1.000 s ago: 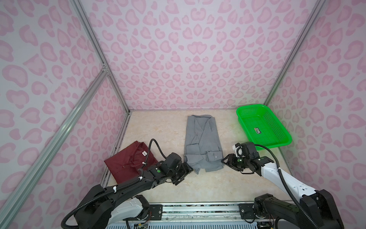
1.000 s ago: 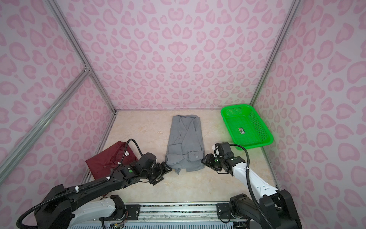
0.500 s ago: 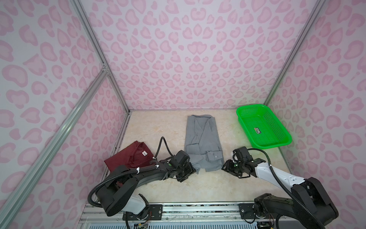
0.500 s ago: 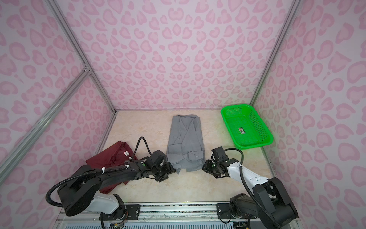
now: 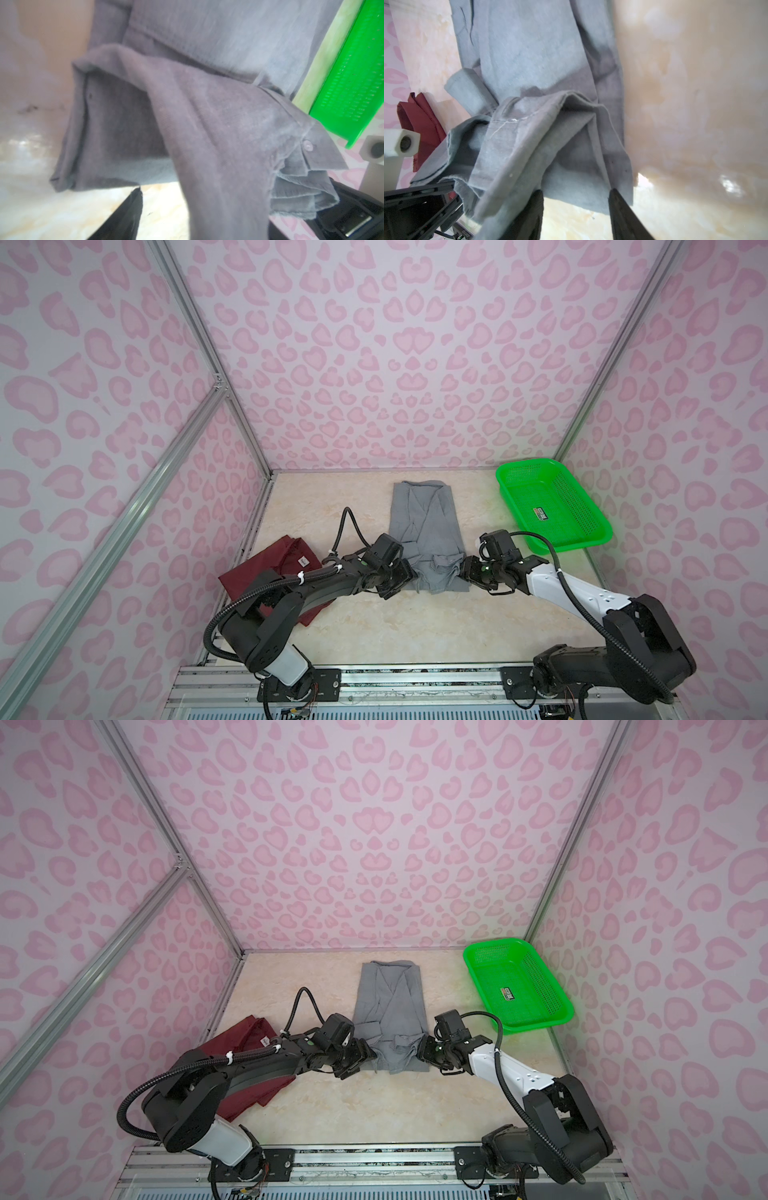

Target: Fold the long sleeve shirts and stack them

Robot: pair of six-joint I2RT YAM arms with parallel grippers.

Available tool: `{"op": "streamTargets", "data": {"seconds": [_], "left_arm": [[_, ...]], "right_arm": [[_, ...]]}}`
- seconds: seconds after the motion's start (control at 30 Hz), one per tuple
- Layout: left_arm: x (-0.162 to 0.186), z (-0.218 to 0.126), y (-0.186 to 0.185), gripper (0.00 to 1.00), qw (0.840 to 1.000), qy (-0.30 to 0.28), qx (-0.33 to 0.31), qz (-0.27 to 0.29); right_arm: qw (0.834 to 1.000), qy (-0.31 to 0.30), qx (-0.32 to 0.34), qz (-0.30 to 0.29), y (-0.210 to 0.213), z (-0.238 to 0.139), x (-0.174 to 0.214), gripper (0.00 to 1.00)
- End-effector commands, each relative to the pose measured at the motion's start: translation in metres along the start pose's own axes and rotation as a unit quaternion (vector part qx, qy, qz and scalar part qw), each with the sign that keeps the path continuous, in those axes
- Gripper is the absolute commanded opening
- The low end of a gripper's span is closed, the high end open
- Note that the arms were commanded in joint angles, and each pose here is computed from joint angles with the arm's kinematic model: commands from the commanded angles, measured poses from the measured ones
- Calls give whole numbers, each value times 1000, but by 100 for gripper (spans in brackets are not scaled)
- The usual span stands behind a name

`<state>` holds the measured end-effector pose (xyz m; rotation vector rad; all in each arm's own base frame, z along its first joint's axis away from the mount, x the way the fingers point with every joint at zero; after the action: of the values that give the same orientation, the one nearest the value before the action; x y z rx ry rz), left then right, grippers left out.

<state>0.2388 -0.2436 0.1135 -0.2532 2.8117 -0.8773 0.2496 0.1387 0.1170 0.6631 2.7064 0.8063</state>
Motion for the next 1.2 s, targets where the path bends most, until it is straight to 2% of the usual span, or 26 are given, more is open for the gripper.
{"op": "streamTargets", "data": {"seconds": [0.0,0.23,0.53,0.7,0.8,0.83,0.93,1.03,1.07,1.17], "left_arm": [[-10,0,-7,73,1000,4,0,12],[-42,-3,-27,74,1000,-8,8,18],[-108,-13,-37,76,999,-48,14,-3],[-138,-35,-63,80,996,-81,43,6],[-139,-51,-72,81,993,-107,54,21],[-135,-50,-72,81,992,-108,57,23],[-119,-27,-66,80,995,-84,49,32],[-110,1,-57,78,996,-62,50,29],[-109,7,-56,77,996,-62,48,35],[-106,27,-49,77,998,-52,24,34]], "right_arm": [[1000,-3,-13,-1,9,5,-9,52],[999,-20,-38,4,30,3,-33,53],[999,-36,-35,19,39,8,-64,54],[998,-40,-50,8,50,-2,-70,53],[995,-43,-92,-9,63,-12,-69,47],[993,-39,-113,-17,68,-12,-69,41],[987,0,-156,-21,80,1,-70,19],[985,17,-170,-16,83,22,-77,3],[985,21,-170,-10,82,30,-81,0],[988,4,-152,16,66,49,-93,0]]}}
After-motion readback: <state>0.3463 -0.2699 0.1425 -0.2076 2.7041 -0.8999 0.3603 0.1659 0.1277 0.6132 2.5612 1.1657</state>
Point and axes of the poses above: each gripper's point midway between its finger pads, its own z axis out along the fingers, its own y axis along the line the jaws close on, x = y × z, the point moved 7 cm from there along -z, back along the fingers, and after that the axes turned 13 degrees about z, right-handed, at the moved point
